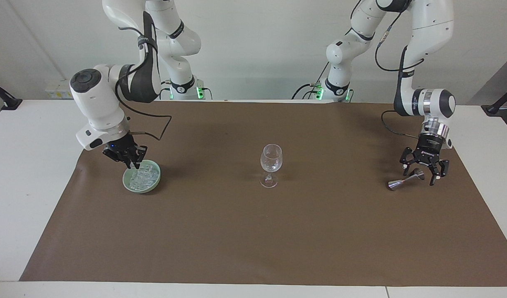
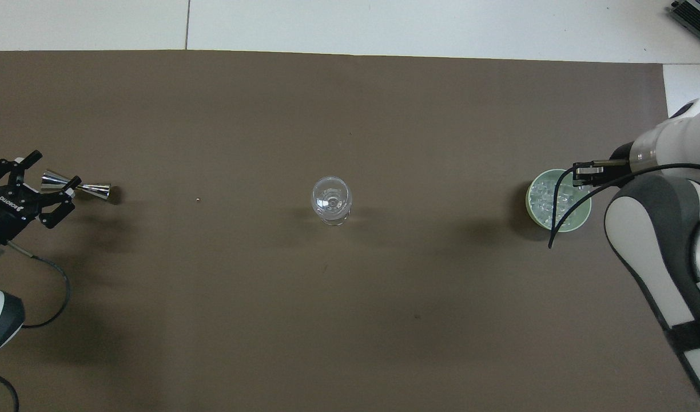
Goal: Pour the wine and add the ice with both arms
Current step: 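Carry the green ice cup with the right gripper over the glass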
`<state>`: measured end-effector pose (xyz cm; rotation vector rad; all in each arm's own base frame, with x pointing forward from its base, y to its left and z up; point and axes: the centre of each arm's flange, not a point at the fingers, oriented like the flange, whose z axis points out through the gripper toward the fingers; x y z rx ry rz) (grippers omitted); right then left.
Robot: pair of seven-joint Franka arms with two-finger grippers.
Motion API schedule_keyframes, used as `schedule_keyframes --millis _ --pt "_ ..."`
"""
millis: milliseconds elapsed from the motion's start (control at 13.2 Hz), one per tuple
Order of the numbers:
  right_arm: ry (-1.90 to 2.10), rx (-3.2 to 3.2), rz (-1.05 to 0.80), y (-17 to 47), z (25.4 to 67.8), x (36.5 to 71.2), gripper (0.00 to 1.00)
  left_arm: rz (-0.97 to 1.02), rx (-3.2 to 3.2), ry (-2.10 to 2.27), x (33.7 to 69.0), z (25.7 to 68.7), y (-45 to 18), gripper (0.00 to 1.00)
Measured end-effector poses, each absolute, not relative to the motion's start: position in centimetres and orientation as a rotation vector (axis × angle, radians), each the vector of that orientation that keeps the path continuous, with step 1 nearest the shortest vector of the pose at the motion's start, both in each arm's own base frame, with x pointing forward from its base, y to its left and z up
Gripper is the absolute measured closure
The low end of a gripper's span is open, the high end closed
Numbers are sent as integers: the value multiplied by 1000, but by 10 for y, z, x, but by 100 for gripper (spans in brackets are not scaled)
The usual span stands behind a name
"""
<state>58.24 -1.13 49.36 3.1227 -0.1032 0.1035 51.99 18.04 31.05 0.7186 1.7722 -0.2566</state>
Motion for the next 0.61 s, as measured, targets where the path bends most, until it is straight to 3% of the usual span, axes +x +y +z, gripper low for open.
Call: schedule_keyframes --millis 227,606 --pt "-127 3129 130 19 528 570 78 -233 738 1768 521 321 180 7" --pt "-278 3134 152 86 551 563 78 -218 778 1792 521 320 179 7"
